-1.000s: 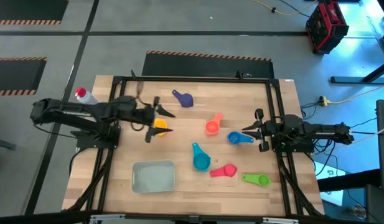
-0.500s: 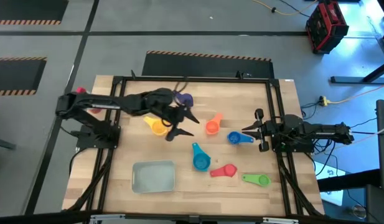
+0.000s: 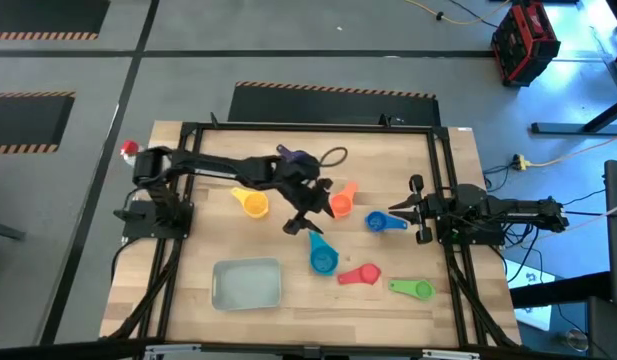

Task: Nest measuring cups in basket
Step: Put the light blue measuring cup into the gray bin

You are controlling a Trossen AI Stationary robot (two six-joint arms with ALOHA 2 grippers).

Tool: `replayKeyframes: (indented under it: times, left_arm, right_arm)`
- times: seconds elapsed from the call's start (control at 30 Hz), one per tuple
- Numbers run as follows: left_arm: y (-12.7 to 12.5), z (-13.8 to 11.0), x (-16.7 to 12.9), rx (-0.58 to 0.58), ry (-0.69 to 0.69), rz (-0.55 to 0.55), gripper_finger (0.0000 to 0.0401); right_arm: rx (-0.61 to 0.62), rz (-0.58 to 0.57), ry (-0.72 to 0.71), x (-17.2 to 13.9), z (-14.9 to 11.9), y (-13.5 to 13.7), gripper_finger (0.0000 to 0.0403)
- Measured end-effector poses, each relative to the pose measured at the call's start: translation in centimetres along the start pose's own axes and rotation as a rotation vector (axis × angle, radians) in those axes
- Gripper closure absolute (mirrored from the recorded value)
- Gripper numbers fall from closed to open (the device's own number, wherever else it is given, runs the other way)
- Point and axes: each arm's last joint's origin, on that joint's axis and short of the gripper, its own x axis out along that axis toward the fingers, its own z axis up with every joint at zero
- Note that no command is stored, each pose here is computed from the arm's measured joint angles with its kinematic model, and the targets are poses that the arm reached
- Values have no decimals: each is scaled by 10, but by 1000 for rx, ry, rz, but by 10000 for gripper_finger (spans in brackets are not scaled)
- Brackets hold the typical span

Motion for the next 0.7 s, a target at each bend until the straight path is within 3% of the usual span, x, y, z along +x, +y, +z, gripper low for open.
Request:
replayKeyframes:
  times: [0.23, 0.7]
  left_arm:
    - [2, -22, 21, 9, 100, -46, 134]
    - [-9, -42, 53, 128, 183, -126, 134]
  right_arm:
    - [0, 0, 0, 0, 0, 0, 350]
    - [0, 0, 0, 0, 0, 0, 350]
